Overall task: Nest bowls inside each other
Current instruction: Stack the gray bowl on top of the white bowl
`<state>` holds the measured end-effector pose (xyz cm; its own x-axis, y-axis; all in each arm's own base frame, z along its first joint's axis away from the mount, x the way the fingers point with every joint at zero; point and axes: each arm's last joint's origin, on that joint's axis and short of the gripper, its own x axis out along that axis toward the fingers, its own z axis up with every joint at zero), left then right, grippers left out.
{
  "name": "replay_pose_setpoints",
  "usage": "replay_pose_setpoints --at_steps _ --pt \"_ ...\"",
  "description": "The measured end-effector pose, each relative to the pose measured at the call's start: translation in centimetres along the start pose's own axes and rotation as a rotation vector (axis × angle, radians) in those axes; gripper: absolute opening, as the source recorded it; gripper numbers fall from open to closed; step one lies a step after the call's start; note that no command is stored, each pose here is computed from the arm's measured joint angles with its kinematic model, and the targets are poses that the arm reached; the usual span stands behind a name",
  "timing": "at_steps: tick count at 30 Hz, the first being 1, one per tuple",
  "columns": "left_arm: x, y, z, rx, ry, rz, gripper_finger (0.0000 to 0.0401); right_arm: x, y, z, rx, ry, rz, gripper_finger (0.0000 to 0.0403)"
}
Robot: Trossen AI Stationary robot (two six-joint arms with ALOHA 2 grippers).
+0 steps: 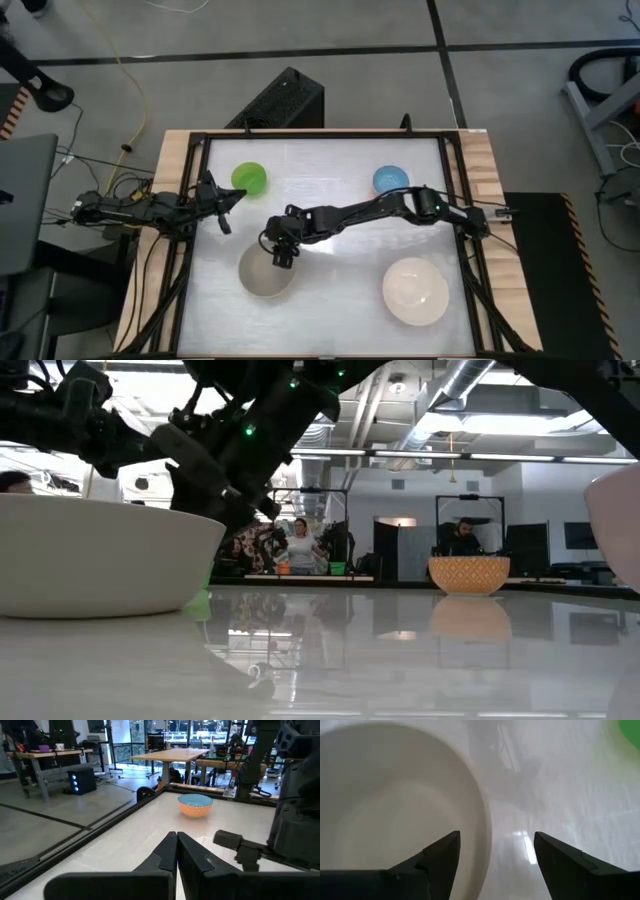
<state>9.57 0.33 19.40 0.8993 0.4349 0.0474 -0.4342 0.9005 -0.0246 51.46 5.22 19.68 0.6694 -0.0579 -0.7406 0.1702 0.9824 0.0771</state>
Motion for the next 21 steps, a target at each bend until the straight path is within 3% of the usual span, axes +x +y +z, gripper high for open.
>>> replay_pose_setpoints --at_steps 5,14,21 --pt "0.0 0.0 0.0 0.007 0.002 0.008 0.0 0.0 0.2 0.0 0.003 -0.001 0.011 0.0235" --pt "0.0 0.0 0.0 0.007 0.002 0.008 0.0 1.7 0.4 -1.1 0.046 0.064 0.14 0.003" --pt "0.0 0.0 0.0 -0.003 0.002 0.008 0.0 0.8 0.6 -0.6 0.045 0.046 0.147 0.0015"
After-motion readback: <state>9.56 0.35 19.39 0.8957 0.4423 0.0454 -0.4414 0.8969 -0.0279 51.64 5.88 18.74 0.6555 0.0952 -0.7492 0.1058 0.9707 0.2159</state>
